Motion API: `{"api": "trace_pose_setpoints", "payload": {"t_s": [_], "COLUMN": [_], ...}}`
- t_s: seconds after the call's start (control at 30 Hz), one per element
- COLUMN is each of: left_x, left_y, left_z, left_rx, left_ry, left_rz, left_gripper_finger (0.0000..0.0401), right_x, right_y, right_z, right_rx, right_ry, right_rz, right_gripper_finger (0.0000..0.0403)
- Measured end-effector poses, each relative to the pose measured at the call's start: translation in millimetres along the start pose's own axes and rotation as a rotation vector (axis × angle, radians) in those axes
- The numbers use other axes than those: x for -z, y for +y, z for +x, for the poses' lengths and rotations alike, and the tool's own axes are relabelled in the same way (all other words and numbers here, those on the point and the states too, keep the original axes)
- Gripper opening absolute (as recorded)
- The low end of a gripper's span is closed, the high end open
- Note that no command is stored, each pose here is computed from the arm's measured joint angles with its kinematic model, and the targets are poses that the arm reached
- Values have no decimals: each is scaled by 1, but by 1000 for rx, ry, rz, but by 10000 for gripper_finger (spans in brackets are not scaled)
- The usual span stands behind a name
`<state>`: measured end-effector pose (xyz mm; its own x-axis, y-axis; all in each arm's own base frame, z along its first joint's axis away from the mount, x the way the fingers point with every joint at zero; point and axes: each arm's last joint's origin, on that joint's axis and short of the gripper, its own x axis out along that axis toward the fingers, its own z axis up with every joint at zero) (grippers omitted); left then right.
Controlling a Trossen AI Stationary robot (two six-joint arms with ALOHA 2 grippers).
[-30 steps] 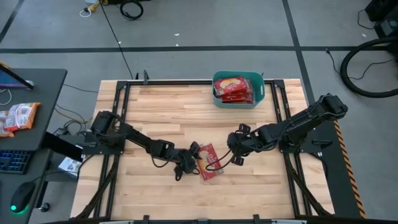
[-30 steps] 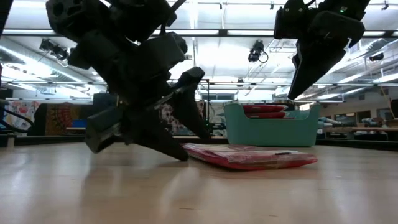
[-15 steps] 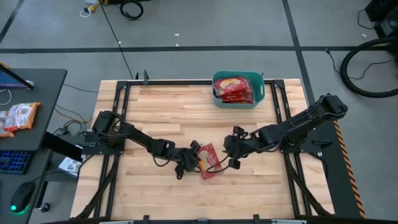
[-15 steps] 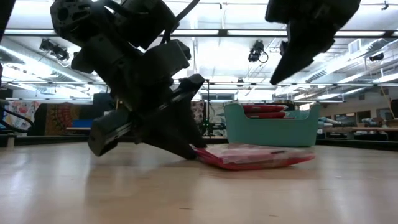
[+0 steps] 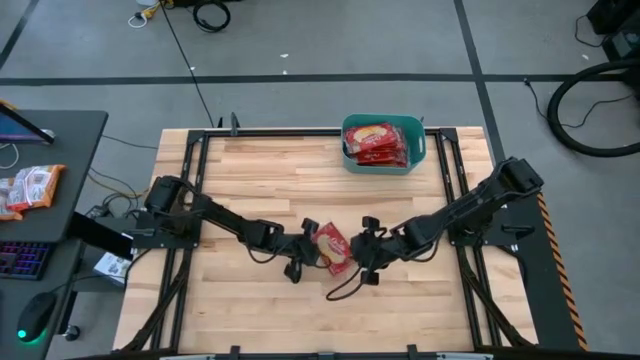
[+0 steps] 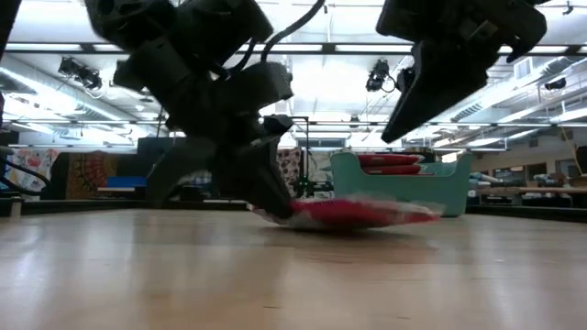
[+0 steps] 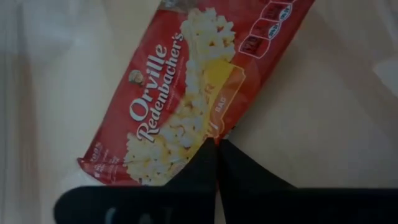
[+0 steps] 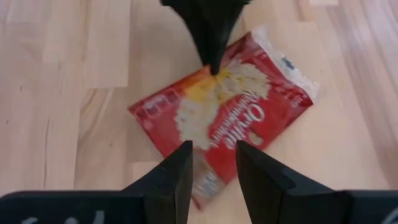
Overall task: Sort popcorn bags into baskets
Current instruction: Put the popcorn bag into the green bin
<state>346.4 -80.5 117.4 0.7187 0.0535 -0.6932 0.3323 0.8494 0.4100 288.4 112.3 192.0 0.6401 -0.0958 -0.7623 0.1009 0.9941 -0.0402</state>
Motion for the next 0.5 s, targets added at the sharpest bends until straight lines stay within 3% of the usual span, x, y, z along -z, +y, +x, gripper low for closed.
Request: {"api": "trace_pose_setpoints", "payload": {"t_s": [0.23, 0.5], "left_x": [-8, -15], "left_y": [24, 42], "left_z": [-11, -13], "left_rx": [-6, 55], "left_ry": [95, 141], "left_rz": [-231, -360], "left_gripper_finger": [8, 11], "right_x": [-14, -19], "right_y": [8, 10], "right_z": [7, 7], "right_rx": [62, 91], "right_ry": [-38, -78], "right_rz": [-68, -73], "right_gripper_finger": [126, 160]}}
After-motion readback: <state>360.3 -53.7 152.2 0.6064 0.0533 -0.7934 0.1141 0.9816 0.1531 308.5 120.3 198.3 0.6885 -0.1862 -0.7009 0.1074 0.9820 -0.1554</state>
